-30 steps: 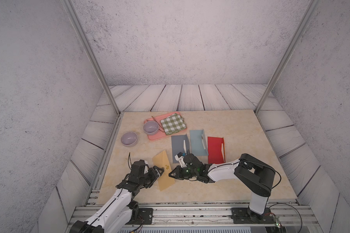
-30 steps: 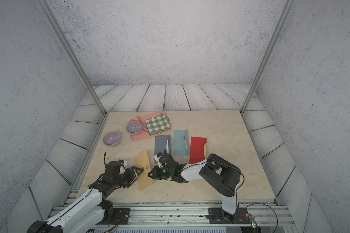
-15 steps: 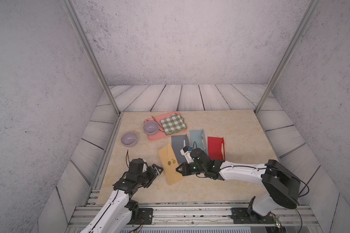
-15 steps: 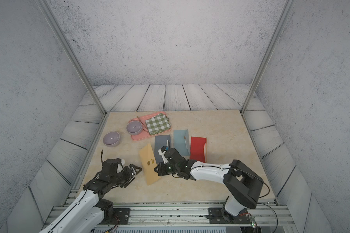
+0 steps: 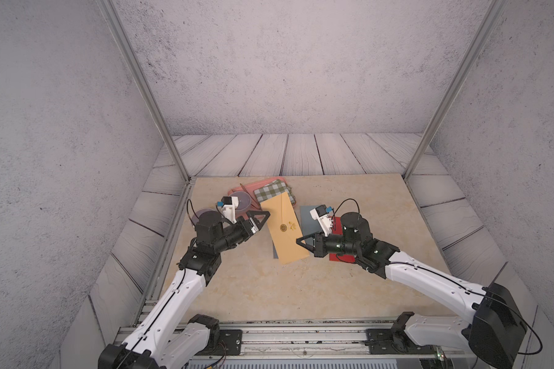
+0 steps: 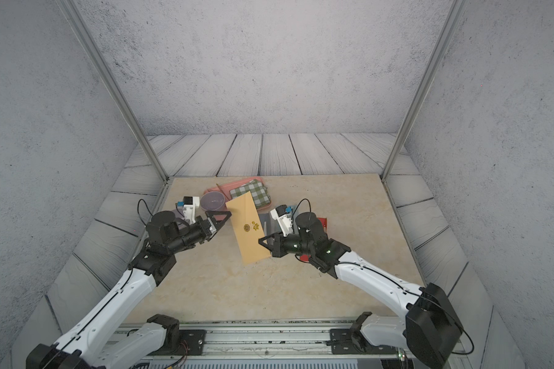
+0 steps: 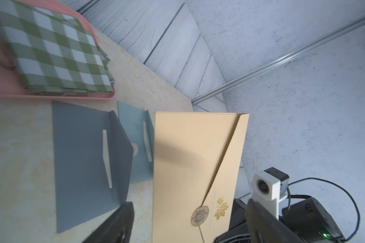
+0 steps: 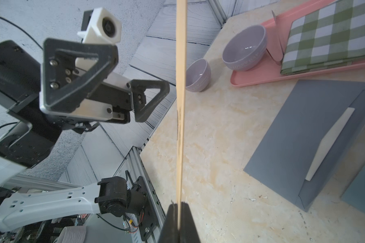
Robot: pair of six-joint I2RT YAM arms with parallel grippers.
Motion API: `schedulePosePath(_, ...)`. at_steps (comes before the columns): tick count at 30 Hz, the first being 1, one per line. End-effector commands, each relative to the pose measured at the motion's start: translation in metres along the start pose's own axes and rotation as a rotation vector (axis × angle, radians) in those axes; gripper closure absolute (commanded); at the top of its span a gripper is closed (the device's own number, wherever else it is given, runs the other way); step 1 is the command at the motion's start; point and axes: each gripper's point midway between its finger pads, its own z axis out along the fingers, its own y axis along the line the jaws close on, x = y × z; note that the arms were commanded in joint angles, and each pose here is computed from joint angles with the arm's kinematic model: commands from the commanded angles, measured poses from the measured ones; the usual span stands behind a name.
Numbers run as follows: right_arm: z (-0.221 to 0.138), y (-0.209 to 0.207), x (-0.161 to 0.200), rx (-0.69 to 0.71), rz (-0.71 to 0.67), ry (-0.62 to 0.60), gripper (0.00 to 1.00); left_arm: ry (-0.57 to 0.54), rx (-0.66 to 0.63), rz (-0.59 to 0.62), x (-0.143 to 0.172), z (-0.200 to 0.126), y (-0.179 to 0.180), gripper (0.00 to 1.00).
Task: Open the envelope
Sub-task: Pick up the envelope from the center of the board.
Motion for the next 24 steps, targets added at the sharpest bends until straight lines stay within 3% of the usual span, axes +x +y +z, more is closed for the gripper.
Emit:
schedulePosePath(1, -0.010, 0.032, -0.015, -0.145, -0.083, -0.016, 1.00, 0.022, 0.150, 0.092, -0.010, 0.008, -0.036, 0.15)
schedulePosePath(9, -0.015, 0.021, -0.029, -0.157, -0.047, -0.044, 1.00, 0.034, 0.272, 0.097, -0.021, 0.018, -0.059, 0.30)
schedulePosePath(15, -0.010, 0.008, -0.028, -0.152, -0.007, -0.028, 1.00, 0.039, 0.297, 0.119, -0.023, 0.018, -0.066, 0.43)
schedulePosePath(24, -0.003, -0.006, -0.022, -0.130, 0.032, 0.009, 0.98, 0.049, 0.281, 0.126, -0.023, 0.021, -0.064, 0.54)
